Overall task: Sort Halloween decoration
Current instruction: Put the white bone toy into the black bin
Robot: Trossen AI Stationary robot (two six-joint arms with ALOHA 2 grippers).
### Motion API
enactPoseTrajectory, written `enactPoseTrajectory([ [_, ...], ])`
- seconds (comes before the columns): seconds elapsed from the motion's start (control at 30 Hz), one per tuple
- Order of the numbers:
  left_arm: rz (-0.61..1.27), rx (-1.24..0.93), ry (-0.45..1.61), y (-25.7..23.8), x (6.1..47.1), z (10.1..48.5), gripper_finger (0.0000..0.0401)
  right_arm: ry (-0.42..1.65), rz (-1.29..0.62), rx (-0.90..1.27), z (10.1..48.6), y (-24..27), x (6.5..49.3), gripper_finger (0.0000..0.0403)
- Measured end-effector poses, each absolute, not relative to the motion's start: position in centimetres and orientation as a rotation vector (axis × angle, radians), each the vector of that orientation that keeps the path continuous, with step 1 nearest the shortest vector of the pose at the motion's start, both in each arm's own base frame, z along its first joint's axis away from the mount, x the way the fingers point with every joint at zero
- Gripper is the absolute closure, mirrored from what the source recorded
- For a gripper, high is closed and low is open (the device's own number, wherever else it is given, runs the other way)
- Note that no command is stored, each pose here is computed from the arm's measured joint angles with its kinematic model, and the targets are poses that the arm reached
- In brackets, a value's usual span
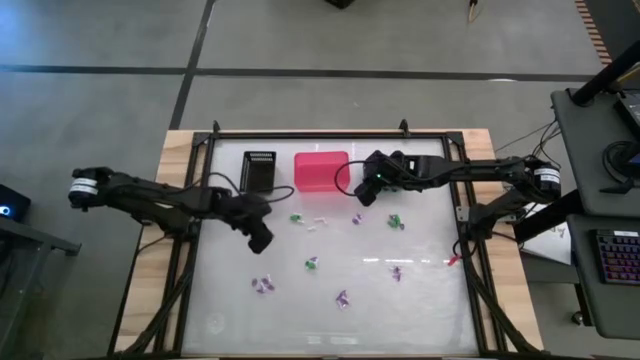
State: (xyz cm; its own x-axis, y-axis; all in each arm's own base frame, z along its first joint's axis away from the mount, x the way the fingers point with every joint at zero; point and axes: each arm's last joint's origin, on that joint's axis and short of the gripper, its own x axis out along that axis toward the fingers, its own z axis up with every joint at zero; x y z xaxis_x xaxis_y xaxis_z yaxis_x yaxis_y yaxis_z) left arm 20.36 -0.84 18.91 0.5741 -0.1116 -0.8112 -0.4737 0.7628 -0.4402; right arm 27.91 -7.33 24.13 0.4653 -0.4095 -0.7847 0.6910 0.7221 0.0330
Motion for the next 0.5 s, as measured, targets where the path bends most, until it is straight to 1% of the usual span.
enactPoseTrajectory([
  [0.07,0.320,-0.691,1.000,-1.14,19.96,19.14,0.0401,0.845,-0.695,0.373,24.13,-7.32,27.91,0.0264],
  [0.13,0.359,-0.713,1.011,-1.38,19.81,19.21,0.0401,0.845,-0.694,0.373,24.12,-7.31,27.91,0.0266],
  [0.2,0.381,-0.736,0.999,-1.45,19.84,19.21,0.0401,0.845,-0.694,0.373,24.13,-7.32,27.92,0.0268],
  [0.33,0.490,-0.757,0.947,-1.19,19.83,19.17,0.0396,0.847,-0.692,0.369,24.12,-7.31,27.91,0.0267],
  [0.5,0.523,-0.787,0.962,-1.67,20.16,18.58,0.0375,0.849,-0.683,0.372,24.12,-7.29,27.92,0.0260],
])
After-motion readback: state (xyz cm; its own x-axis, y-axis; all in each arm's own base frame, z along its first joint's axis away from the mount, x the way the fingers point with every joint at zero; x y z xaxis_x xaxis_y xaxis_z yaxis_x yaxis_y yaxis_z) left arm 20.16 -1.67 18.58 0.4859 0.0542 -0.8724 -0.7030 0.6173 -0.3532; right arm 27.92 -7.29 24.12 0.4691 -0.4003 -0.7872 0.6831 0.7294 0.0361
